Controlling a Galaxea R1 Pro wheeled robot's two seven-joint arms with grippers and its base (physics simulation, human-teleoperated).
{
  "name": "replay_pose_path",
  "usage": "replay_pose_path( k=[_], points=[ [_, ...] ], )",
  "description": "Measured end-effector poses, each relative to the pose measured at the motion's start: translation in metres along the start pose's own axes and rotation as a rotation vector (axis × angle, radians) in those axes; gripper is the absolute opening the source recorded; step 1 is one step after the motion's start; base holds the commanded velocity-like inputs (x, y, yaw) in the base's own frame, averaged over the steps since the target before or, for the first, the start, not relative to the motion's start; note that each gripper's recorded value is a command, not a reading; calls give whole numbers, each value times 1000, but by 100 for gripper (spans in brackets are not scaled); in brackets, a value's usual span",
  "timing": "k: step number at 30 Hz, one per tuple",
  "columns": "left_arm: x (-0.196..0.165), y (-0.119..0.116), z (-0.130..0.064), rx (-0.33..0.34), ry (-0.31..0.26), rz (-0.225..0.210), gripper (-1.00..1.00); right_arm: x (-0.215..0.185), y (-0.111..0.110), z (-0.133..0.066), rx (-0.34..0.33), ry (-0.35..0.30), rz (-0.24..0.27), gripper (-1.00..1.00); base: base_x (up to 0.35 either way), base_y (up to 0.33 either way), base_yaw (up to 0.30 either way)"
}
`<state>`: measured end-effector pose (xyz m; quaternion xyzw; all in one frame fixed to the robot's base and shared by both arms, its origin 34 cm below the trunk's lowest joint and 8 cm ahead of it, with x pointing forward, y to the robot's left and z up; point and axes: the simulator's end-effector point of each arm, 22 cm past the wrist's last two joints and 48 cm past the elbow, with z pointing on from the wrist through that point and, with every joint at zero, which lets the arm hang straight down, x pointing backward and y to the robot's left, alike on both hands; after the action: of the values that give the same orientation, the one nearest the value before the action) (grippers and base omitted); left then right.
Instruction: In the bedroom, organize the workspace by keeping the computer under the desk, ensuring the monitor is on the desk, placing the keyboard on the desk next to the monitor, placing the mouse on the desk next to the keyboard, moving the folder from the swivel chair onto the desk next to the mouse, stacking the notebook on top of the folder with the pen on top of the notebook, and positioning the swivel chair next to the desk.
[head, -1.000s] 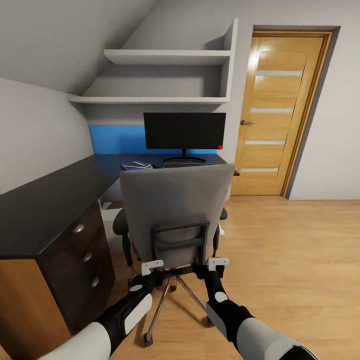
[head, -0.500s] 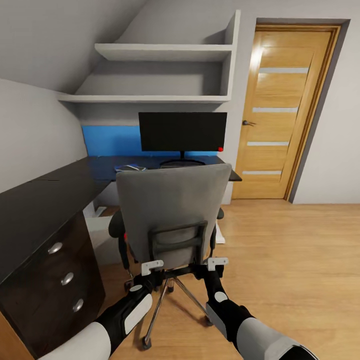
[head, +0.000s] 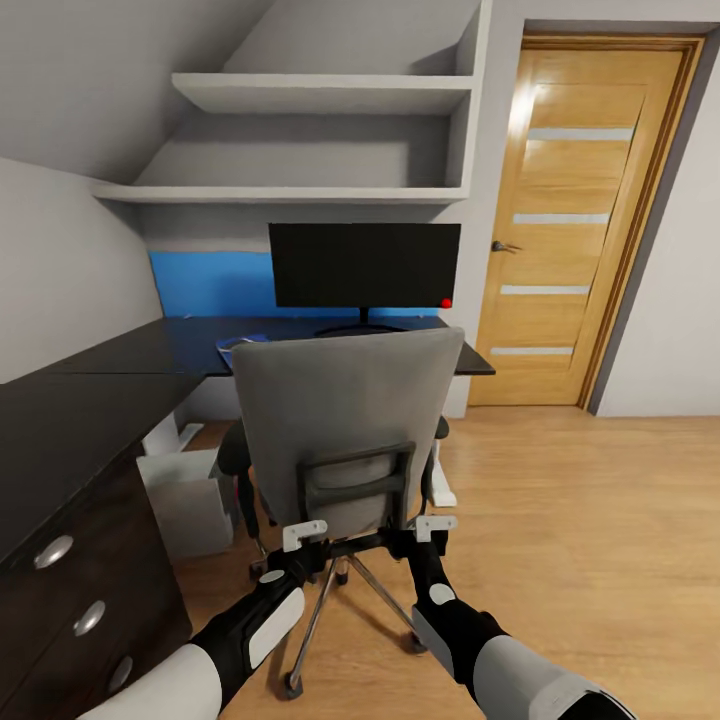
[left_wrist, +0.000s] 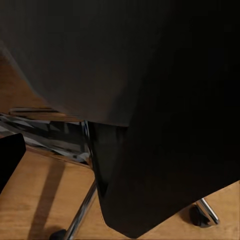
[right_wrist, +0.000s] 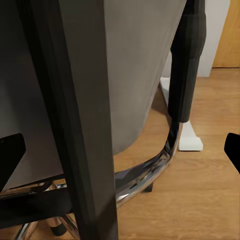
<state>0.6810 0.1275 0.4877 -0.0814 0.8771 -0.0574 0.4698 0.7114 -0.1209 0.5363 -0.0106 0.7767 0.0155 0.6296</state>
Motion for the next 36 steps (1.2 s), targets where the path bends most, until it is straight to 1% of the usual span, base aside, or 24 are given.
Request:
replay_pose_path(
  k=[14,18,24,36],
  points=[
    [0,0,0,-1,0,1,100,0,0,0,-1,0,-1,100,324,0,0],
    [0,1,0,-4,0,4,100,0,0,0,0,0,0,100,123,0,0],
    [0,2,1,-6,-1,6,100,0,-2,0,6,0,7,100,-74,-43,0],
    [0,2,1,-5,1,7,100,0,-2,1,8,0,10,100,-272,-161,0]
  ],
)
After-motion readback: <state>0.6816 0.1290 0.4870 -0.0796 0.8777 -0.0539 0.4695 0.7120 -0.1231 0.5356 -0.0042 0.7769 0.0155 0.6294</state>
